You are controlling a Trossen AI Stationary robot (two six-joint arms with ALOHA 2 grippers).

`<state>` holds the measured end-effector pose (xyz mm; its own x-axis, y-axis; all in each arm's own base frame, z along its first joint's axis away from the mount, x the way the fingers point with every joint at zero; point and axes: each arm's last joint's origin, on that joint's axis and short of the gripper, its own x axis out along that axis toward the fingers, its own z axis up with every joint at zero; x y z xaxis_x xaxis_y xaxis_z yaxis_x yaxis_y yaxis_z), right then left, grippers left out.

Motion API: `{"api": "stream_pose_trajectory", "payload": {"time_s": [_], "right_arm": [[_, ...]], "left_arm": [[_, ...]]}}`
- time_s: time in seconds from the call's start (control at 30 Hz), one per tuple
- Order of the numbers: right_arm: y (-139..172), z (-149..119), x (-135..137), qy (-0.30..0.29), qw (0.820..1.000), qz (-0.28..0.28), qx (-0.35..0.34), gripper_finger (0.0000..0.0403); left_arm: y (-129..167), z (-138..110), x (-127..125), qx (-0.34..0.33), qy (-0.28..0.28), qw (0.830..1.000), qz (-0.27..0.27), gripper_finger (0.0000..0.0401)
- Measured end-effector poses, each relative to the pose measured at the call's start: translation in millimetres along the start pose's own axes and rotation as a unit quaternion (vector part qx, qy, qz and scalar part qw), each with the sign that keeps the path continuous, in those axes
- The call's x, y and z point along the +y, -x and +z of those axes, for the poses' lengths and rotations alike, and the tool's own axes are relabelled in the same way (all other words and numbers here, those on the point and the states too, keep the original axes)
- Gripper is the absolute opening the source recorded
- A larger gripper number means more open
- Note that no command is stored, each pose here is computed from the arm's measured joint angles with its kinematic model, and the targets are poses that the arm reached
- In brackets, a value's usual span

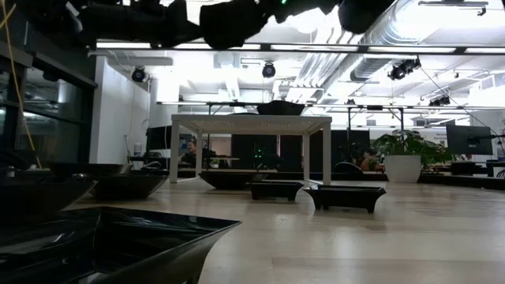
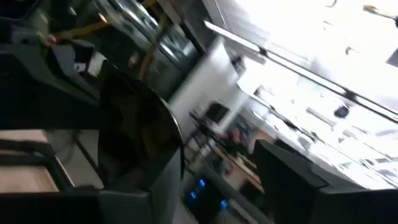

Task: Pick & Place Mini shaped plates
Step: Stack the black leaf-shaped plate on top of the black leaf-shaped plate on the shelf

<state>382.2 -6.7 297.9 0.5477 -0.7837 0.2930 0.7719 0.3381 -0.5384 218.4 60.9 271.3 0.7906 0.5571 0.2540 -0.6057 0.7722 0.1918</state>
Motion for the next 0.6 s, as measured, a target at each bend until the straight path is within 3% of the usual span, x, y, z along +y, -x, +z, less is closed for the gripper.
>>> {"api": "stream_pose_trajectory", "payload": {"time_s": [0.3,0.5,0.6], "right_arm": [[17,18,-38,0.055,0.980,-0.066,0.178,0.0211],[30,28,-68,0.102,0.957,-0.094,0.253,0.0209],[43,27,-78,0.115,0.957,-0.084,0.252,0.0209]], "left_arm": [[-48,33,45,0.177,-0.070,0.980,-0.050,0.0000],[-63,52,72,0.239,-0.072,0.963,-0.100,0.0000],[-70,50,82,0.274,-0.079,0.951,-0.117,0.0000]]}}
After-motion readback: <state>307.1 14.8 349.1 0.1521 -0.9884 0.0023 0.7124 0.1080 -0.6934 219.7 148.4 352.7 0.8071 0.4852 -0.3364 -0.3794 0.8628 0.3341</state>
